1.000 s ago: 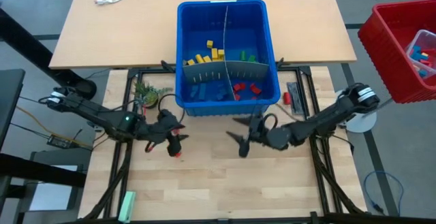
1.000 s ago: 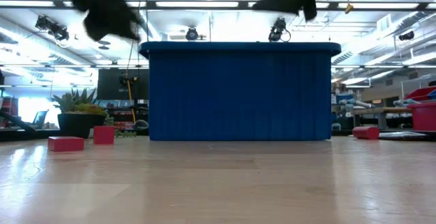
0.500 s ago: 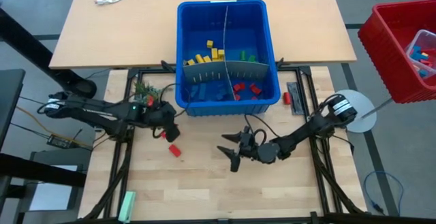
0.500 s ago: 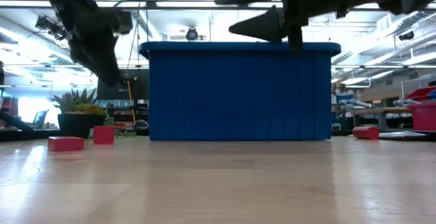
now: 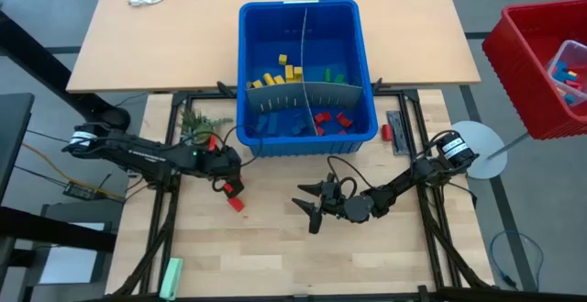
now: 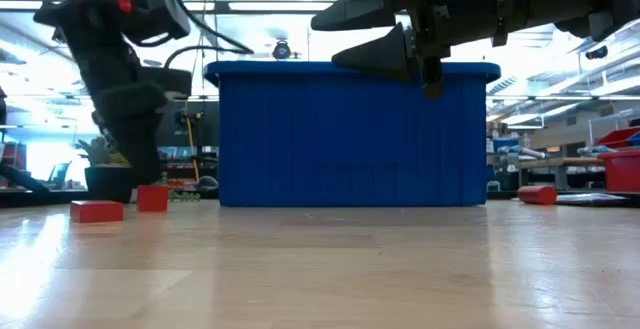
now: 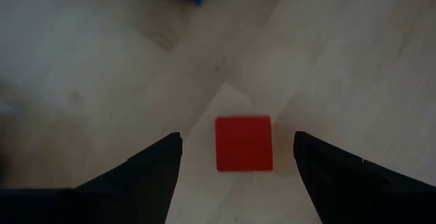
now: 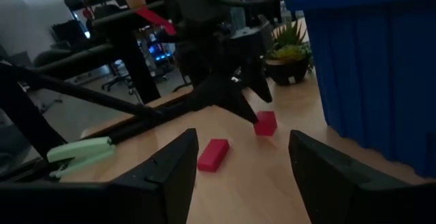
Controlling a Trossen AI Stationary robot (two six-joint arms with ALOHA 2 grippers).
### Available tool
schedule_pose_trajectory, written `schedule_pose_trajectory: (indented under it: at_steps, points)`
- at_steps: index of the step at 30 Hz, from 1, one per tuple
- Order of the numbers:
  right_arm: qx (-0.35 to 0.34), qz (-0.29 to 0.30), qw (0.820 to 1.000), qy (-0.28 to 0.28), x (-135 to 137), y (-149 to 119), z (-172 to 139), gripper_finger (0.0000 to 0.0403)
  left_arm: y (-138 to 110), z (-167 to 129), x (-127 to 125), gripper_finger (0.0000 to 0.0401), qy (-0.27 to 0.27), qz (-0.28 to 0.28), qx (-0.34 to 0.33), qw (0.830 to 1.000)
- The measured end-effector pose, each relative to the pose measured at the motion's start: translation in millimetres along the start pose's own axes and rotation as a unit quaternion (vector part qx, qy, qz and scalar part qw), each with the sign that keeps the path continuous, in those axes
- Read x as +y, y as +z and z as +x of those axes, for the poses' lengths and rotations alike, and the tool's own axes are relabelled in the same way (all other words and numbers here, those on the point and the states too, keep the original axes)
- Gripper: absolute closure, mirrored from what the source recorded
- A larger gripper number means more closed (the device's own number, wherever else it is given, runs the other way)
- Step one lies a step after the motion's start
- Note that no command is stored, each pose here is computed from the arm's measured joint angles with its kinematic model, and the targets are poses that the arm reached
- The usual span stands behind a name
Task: Sort blocks
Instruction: Put the orange block with the other orange blocks into the blue bin
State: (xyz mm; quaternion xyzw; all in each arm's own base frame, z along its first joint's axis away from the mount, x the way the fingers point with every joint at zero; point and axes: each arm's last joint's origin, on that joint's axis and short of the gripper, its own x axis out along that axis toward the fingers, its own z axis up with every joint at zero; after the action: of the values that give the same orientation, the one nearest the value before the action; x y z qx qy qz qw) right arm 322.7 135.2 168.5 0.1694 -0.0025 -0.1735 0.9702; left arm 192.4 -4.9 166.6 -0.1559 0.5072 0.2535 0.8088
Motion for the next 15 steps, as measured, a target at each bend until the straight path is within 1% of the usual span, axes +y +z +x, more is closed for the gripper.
schedule_pose_trajectory:
  at_steps: [5,8,11,15]
  points:
    - [0.001,0.0,1.0,0.001,0,0,0,0.0193,-6,17,-1,0.0108,0.004,0.003,-0.001,1.0]
    - [0.001,0.002,1.0,0.001,0,0,0,0.0198,-10,23,-1,0.0119,0.009,0.005,0.005,1.0]
    - [0.002,0.001,1.0,0.003,0,0,0,0.0202,-9,24,-1,0.0151,0.008,0.005,0.003,1.0]
    - [0.002,-0.001,1.0,0.002,-1,0,1,0.0207,-9,24,-2,0.0221,0.008,0.008,0.001,1.0]
